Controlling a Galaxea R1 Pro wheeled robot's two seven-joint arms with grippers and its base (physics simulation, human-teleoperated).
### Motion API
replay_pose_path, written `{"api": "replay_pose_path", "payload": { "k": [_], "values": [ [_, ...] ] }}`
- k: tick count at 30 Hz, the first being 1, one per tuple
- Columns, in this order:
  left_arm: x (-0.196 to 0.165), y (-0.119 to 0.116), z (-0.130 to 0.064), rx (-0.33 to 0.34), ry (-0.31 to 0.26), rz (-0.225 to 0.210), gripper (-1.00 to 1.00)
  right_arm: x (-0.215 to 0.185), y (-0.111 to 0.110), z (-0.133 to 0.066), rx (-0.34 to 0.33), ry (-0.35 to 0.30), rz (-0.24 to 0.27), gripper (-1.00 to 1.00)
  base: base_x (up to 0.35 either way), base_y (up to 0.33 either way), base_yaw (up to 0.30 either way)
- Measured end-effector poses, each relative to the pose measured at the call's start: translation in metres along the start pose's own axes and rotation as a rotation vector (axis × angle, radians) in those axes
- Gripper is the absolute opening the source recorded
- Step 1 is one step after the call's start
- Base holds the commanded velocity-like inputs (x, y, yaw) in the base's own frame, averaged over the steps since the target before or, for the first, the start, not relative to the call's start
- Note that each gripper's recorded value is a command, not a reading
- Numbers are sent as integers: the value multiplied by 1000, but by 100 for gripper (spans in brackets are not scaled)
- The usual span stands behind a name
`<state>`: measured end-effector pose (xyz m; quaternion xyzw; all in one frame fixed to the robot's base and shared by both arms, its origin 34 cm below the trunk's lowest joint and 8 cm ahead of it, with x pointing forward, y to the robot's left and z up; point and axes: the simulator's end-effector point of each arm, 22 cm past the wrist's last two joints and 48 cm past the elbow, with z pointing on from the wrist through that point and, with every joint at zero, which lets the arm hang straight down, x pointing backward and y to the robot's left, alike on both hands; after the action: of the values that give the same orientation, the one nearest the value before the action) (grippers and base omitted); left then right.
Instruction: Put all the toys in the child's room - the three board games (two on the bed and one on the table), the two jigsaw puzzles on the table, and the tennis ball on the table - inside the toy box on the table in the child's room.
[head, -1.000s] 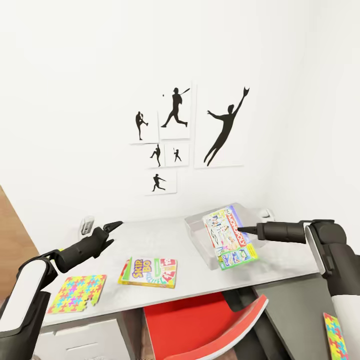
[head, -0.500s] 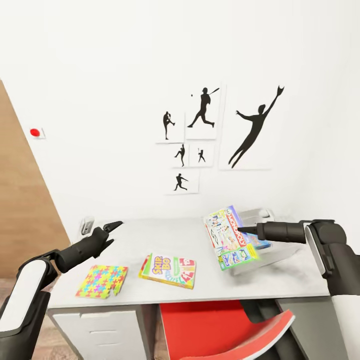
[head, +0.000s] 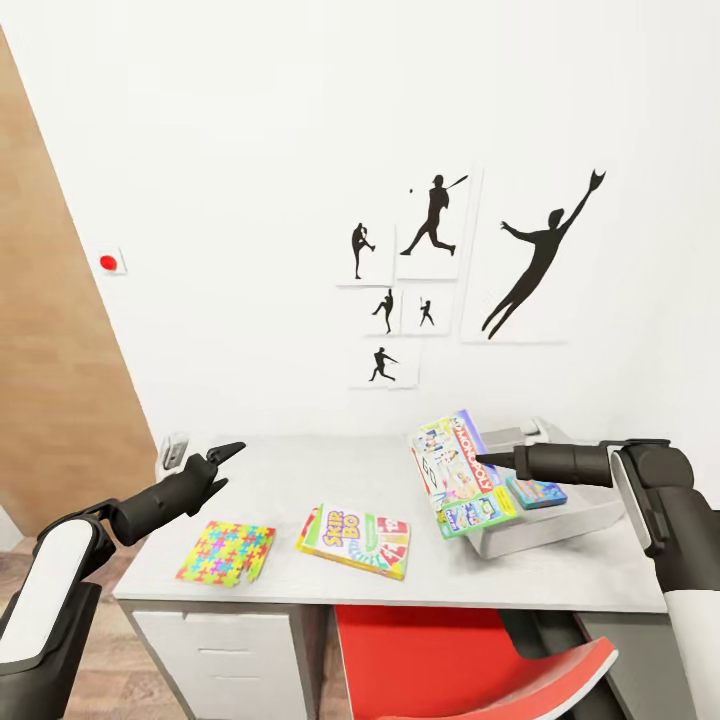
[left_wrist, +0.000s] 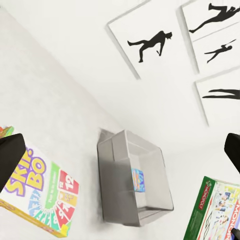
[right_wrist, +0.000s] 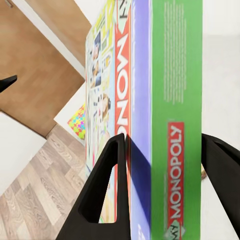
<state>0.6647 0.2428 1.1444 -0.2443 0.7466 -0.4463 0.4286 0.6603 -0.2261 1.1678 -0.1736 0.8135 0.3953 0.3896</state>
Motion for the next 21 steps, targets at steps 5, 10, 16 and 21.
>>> {"api": "replay_pose_path", "payload": {
  "k": [5,10,16,21],
  "values": [
    [0,0,0,0,0,0,100,0,0,-1,1,-2,1,-100,1,-1,16],
    [0,1,0,-4,0,0,100,-1,0,-1,0,-4,2,-100,59,-55,-80],
    [0,2,0,-7,0,1,100,-1,0,-1,2,-4,0,-100,171,-157,-144],
    [0,2,0,-9,-1,2,100,-1,0,-1,2,-4,0,-100,138,-126,-53]
  ]
}}
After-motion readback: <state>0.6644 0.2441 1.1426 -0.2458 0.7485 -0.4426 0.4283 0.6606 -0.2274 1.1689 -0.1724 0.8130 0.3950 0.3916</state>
